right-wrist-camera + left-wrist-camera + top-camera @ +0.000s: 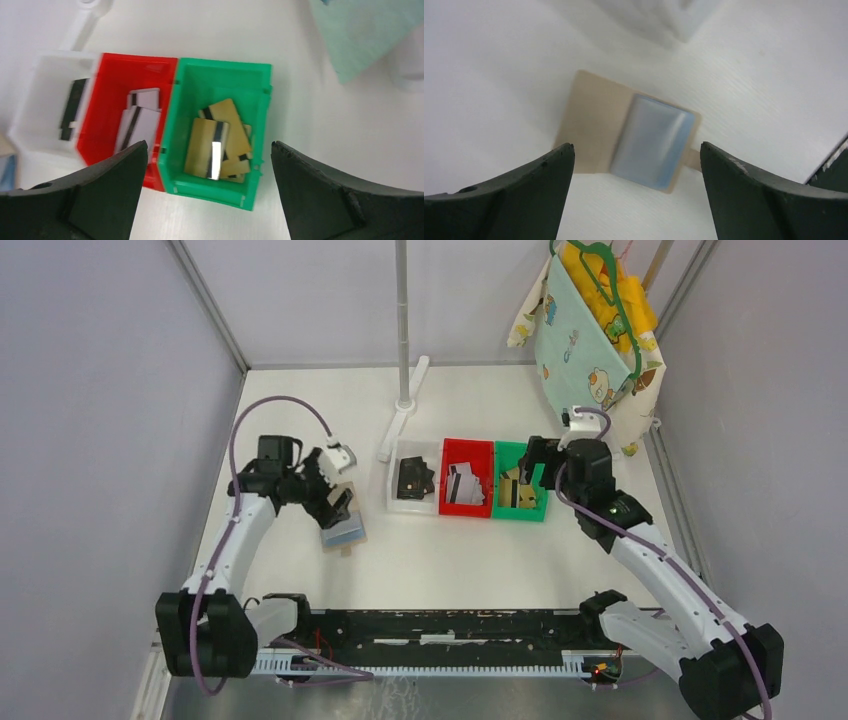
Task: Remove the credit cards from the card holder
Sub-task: Reset both arms
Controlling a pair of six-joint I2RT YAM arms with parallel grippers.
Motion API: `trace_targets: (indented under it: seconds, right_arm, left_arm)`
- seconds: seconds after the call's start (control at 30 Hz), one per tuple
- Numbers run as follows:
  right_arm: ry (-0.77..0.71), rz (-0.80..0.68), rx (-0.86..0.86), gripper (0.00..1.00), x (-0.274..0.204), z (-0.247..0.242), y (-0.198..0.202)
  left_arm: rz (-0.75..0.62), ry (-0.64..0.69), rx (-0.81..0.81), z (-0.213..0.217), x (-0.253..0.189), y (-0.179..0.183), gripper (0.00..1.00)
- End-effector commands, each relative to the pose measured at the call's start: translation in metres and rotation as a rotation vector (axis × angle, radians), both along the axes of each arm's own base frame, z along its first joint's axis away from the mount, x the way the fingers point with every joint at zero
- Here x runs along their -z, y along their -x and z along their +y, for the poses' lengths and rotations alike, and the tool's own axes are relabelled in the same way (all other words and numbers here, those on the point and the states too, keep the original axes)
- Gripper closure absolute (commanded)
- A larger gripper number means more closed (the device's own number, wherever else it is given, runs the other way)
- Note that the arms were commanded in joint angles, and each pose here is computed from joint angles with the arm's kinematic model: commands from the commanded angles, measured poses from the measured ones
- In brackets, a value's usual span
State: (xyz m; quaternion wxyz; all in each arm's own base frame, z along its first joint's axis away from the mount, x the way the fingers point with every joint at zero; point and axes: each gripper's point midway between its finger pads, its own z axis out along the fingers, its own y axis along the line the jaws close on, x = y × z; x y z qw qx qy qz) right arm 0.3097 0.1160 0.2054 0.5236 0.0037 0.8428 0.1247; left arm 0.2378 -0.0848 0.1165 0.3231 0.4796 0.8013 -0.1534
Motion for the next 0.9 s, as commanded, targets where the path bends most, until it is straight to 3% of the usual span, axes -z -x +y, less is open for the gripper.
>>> trace_targets:
  seconds: [0.0, 0.13, 0.27, 0.53, 0.87]
  right_arm:
    - [0.091, -0.055, 0.271, 0.02, 0.019, -0.059, -0.005]
    - [0.128, -0.066, 0.454, 0.02, 0.052, -0.101, 0.005]
    - [0.171, -0.124, 0.660, 0.02, 0.078, -0.143, 0.024]
    - [0.327, -0.185, 0.939, 0.02, 0.120, -0.201, 0.071]
    - [0.412, -0.166, 0.990, 0.02, 0.148, -0.220, 0.093]
  left_arm:
    - [-0.079, 0.233, -0.380, 0.039, -0.041, -0.086, 0.00]
    - [-0.127, 0.300, -0.616, 0.093, -0.044, -0.138, 0.00]
    - [-0.163, 0.336, -0.745, 0.124, -0.024, -0.161, 0.00]
    - [-0.198, 0.453, -0.849, 0.127, 0.017, -0.169, 0.00]
    - [-0.316, 0.612, -0.924, 0.120, 0.033, -0.155, 0.00]
